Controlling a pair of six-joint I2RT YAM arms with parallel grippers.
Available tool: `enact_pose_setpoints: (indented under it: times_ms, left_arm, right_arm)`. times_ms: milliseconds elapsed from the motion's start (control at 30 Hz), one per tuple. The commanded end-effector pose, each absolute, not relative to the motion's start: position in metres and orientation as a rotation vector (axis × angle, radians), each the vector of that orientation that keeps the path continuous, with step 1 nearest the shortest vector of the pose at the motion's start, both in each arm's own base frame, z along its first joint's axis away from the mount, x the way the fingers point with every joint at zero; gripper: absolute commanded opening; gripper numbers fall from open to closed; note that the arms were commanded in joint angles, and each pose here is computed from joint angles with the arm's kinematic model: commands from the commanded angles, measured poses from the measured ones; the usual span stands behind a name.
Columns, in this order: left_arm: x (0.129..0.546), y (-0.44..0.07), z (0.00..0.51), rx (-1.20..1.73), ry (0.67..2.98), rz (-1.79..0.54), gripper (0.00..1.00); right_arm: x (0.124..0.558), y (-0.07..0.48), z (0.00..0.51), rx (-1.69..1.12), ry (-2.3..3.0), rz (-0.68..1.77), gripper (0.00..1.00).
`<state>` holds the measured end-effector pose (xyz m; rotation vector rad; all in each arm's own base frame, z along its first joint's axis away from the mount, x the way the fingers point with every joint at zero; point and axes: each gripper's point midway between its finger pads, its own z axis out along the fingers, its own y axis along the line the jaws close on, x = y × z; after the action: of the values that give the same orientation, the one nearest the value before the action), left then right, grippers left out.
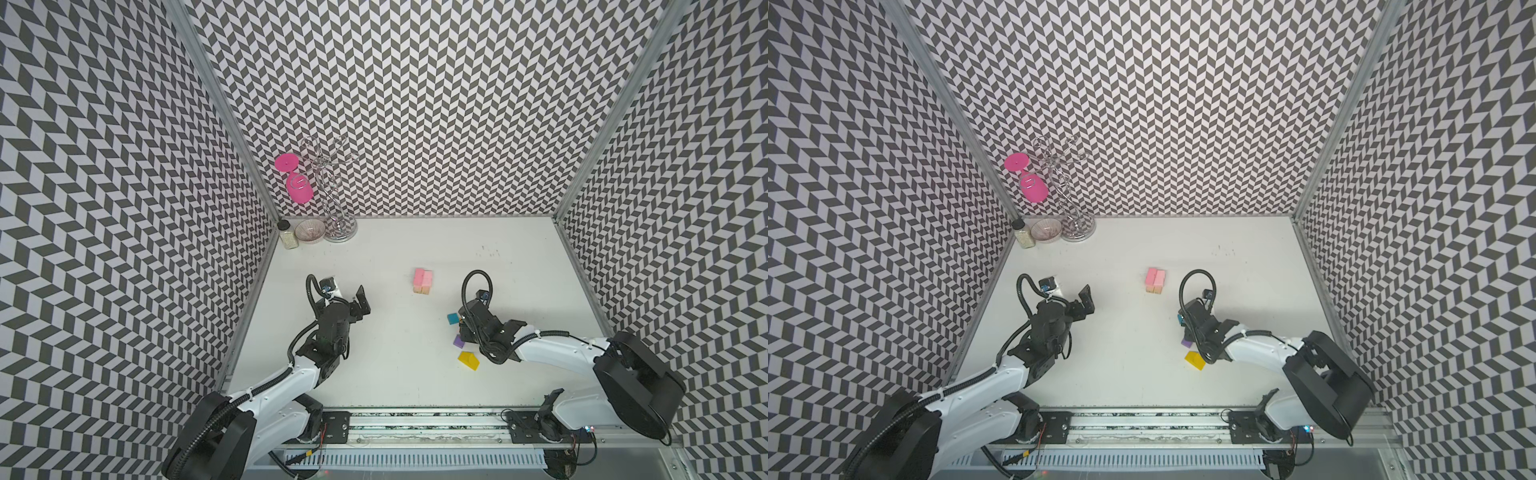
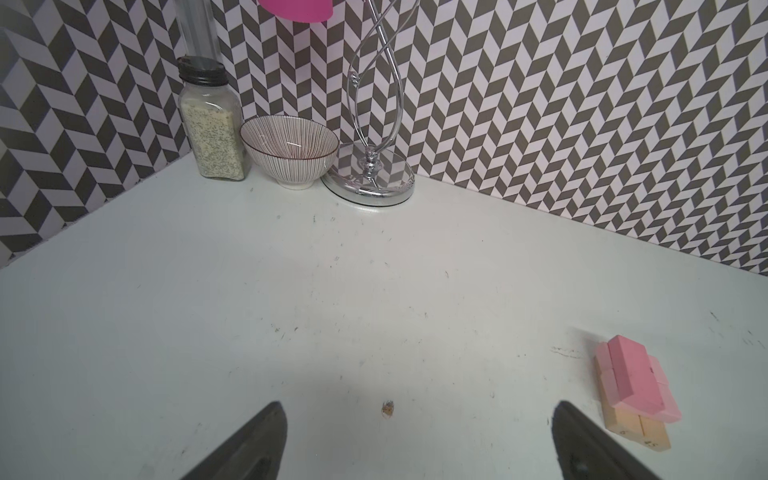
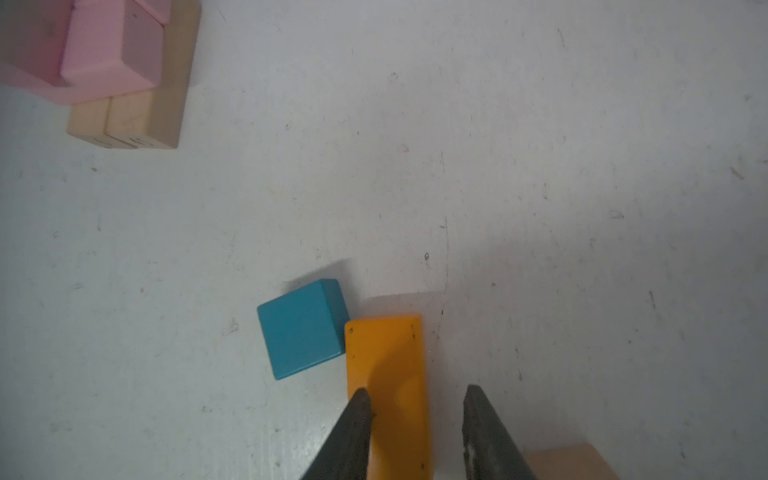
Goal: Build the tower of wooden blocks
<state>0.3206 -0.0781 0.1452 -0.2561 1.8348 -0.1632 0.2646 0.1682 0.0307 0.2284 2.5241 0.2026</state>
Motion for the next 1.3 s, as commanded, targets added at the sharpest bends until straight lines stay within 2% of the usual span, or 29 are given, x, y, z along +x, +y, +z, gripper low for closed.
enact_pose_setpoints:
  times_ms: [0,433,533,633,767,833,967,1100,1267]
  left_arm:
    - [0.322,-0.071,0.144,-0.295,1.824,-0.149,1.0]
    - [0.322,-0.07,0.145,-0.295,1.82,-0.167,1.0]
    - [0.322,-0.07,0.145,-0.292,1.82,-0.175,1.0]
    - [0.321,-0.071,0.145,-0.289,1.819,-0.183,1.0]
    - [0.32,-0.071,0.146,-0.283,1.816,-0.201,1.0]
    - [0.319,-0.071,0.146,-0.28,1.813,-0.208,1.0]
    - [0.317,-0.072,0.148,-0.276,1.806,-0.221,1.0]
    - [0.316,-0.072,0.148,-0.272,1.804,-0.232,1.0]
    - [0.315,-0.074,0.148,-0.261,1.801,-0.245,1.0]
  right_arm:
    - [0.267,0.173,0.033,0.213,2.516,0.195,0.39]
    - [0.269,0.185,0.022,0.176,2.546,0.185,0.44]
    - [0.27,0.184,0.02,0.185,2.548,0.167,0.42]
    - [0.27,0.182,0.02,0.201,2.544,0.162,0.35]
    - [0.27,0.177,0.023,0.234,2.525,0.154,0.33]
    - [0.271,0.174,0.025,0.259,2.514,0.143,0.29]
    - [0.273,0.168,0.03,0.311,2.488,0.139,0.27]
    - [0.284,0.163,0.056,0.391,2.421,0.161,0.26]
    - [0.312,0.187,0.114,0.388,2.292,0.301,0.26]
